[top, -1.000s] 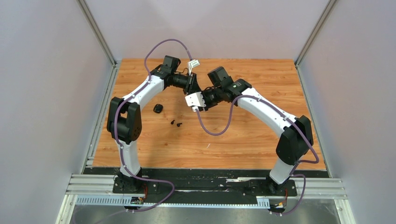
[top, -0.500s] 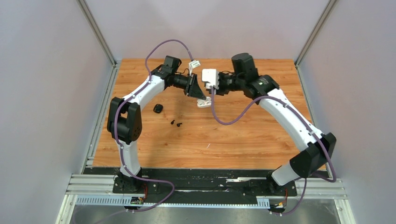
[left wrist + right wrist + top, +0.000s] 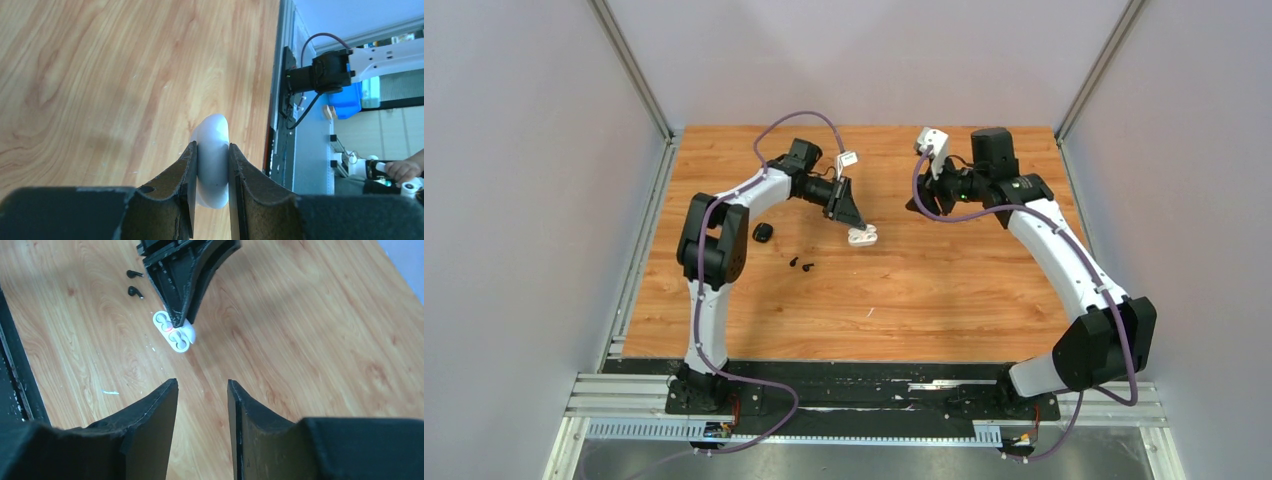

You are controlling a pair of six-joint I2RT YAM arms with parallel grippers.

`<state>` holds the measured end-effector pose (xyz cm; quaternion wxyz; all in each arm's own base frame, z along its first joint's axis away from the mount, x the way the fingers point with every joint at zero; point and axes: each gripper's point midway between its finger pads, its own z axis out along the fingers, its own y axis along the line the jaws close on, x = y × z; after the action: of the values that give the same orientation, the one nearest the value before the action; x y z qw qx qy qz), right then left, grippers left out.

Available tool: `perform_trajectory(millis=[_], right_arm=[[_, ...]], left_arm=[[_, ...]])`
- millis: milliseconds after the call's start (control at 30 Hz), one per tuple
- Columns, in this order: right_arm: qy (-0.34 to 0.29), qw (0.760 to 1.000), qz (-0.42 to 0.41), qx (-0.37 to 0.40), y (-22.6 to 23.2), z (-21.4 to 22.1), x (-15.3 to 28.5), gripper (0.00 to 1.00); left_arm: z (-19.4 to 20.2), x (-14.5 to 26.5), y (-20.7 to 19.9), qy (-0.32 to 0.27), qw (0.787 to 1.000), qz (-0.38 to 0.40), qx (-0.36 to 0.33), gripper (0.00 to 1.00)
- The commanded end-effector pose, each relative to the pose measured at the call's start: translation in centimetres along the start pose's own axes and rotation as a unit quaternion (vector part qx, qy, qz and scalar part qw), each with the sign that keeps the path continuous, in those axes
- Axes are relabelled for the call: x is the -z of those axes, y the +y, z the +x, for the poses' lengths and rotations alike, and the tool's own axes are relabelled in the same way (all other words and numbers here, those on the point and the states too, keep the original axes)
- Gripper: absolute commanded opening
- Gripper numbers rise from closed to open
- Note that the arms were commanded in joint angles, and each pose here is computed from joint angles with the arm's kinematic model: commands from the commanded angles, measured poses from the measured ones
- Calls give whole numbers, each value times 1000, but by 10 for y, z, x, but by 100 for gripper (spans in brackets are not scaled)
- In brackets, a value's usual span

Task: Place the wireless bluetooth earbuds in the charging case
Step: Place the charging case with the earbuds at the center of the board.

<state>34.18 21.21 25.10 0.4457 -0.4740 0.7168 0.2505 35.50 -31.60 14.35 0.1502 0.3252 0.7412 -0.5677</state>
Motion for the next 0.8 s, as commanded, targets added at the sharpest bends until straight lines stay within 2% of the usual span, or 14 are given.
perform_trajectory(millis=[0,167,367,767], right_arm=[[-21,997,24,-69,-15,1,18,42],[-10,994,34,-102,-23,19,20,42],[-3,993,31,-111,-24,28,17,43],[1,993,29,-111,-26,37,13,43]], left_arm=[[4,-13,21,8,1000,14,-8,0],[19,-26,51,22,1000,5,15,0],[29,-33,68,30,999,-11,15,0],[37,-31,79,7,994,-71,-85,0]])
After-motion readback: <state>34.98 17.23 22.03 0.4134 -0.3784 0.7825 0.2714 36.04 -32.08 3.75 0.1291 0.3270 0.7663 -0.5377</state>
